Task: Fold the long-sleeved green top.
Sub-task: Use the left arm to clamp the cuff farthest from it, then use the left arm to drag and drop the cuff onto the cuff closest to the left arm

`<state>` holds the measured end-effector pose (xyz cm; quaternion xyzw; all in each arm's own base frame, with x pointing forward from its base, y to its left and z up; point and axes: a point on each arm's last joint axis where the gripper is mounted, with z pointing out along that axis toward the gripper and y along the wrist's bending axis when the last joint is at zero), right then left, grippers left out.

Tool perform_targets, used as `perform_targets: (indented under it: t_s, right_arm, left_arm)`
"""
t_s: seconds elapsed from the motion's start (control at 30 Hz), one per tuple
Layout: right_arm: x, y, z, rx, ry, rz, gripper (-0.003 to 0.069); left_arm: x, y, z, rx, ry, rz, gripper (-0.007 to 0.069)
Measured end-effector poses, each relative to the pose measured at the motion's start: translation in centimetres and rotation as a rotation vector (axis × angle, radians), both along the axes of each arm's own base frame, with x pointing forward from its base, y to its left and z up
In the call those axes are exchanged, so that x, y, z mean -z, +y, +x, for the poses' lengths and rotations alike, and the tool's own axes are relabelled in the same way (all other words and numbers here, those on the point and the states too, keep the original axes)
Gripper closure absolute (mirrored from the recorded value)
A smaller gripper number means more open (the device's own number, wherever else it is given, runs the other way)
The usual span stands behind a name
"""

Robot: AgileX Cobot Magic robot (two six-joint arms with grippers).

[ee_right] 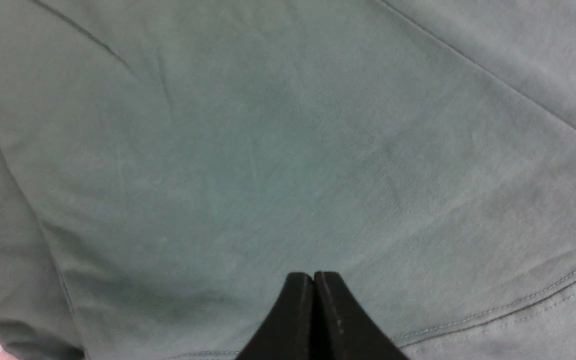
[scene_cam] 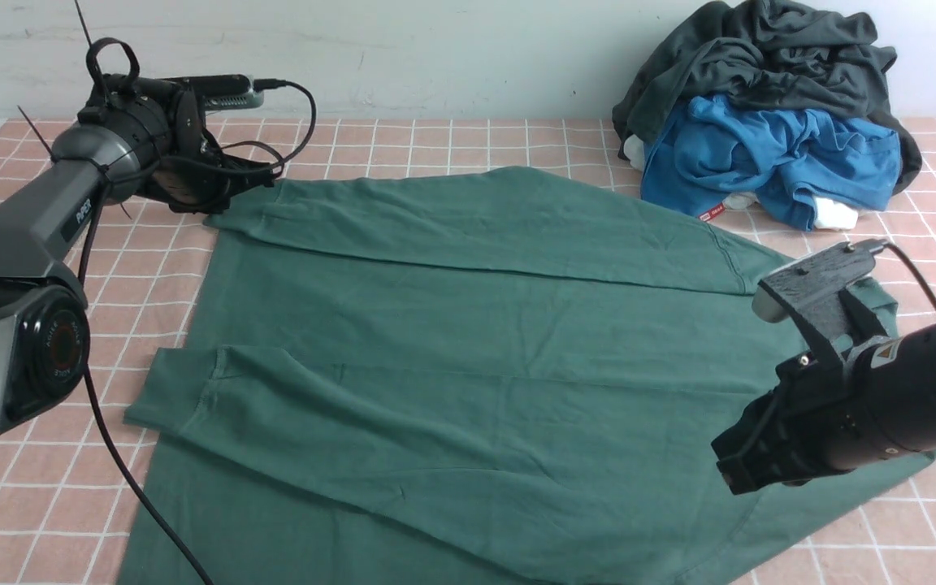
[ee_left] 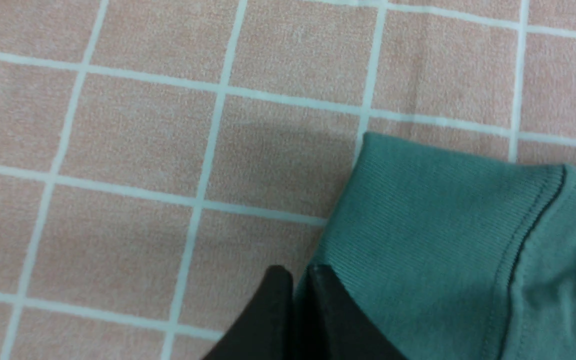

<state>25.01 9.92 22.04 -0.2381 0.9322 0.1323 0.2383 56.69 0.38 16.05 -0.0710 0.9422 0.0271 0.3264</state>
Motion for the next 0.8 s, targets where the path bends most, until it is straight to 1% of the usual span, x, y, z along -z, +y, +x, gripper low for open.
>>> perform_targets:
  t_s: [0.03, 0.13, 0.17, 0.23, 0.3, 0.4, 0.47, 0.57, 0.6, 0.63, 0.67, 0.73, 0.8]
  right_arm:
    - [0.0, 0.0, 0.0, 0.000, 0.000, 0.000, 0.0669]
    - [0.0, 0.0, -0.1, -0.004, 0.008, -0.001, 0.0669]
    - [0.1, 0.0, -0.2, -0.008, 0.019, -0.001, 0.0669]
    - [0.1, 0.0, -0.3, -0.015, 0.033, -0.003, 0.0669]
    - [0.2, 0.0, -0.4, -0.020, 0.043, -0.004, 0.0669]
    - [-0.1, 0.0, -0.6, -0.026, 0.043, -0.005, 0.0669]
    - [-0.8, -0.1, -1.0, -0.036, 0.024, -0.007, 0.0669]
    - [-2.1, -0.4, -1.7, -0.046, -0.020, -0.002, 0.0669]
    - [-2.2, -0.4, -1.7, -0.046, -0.023, -0.001, 0.0669]
    - [-2.6, -0.4, -1.9, -0.046, -0.037, 0.002, 0.0669]
    - [-3.2, -0.5, -2.2, -0.045, -0.064, 0.011, 0.0669]
    - [-3.9, -0.6, -2.5, -0.040, -0.096, 0.022, 0.0669]
    - [-4.4, -0.6, -2.6, -0.032, -0.118, 0.037, 0.0669]
  left_arm:
    - [0.0, 0.0, 0.0, 0.002, 0.006, 0.002, 0.0613]
    - [-2.8, -0.1, -1.1, 0.042, 0.051, 0.040, 0.0627]
    - [-5.0, -0.3, -2.1, 0.082, 0.093, 0.072, 0.0627]
    - [-8.2, -0.7, -3.8, 0.131, 0.159, 0.106, 0.0629]
    - [-11.2, -1.3, -5.3, 0.187, 0.180, 0.124, 0.0628]
    - [-13.3, -1.8, -7.0, 0.227, 0.181, 0.122, 0.0628]
    - [-14.4, -1.9, -9.5, 0.241, 0.225, 0.110, 0.0628]
    - [-12.8, -1.7, -13.6, 0.248, 0.372, 0.099, 0.0628]
    - [-12.4, -1.6, -14.2, 0.249, 0.392, 0.097, 0.0627]
    - [-11.7, -1.6, -15.4, 0.250, 0.438, 0.093, 0.0627]
    - [-10.2, -1.5, -17.4, 0.254, 0.503, 0.088, 0.0627]
    - [-8.2, -1.4, -19.4, 0.262, 0.537, 0.086, 0.0625]
    - [-6.5, -1.4, -20.4, 0.272, 0.505, 0.090, 0.0618]
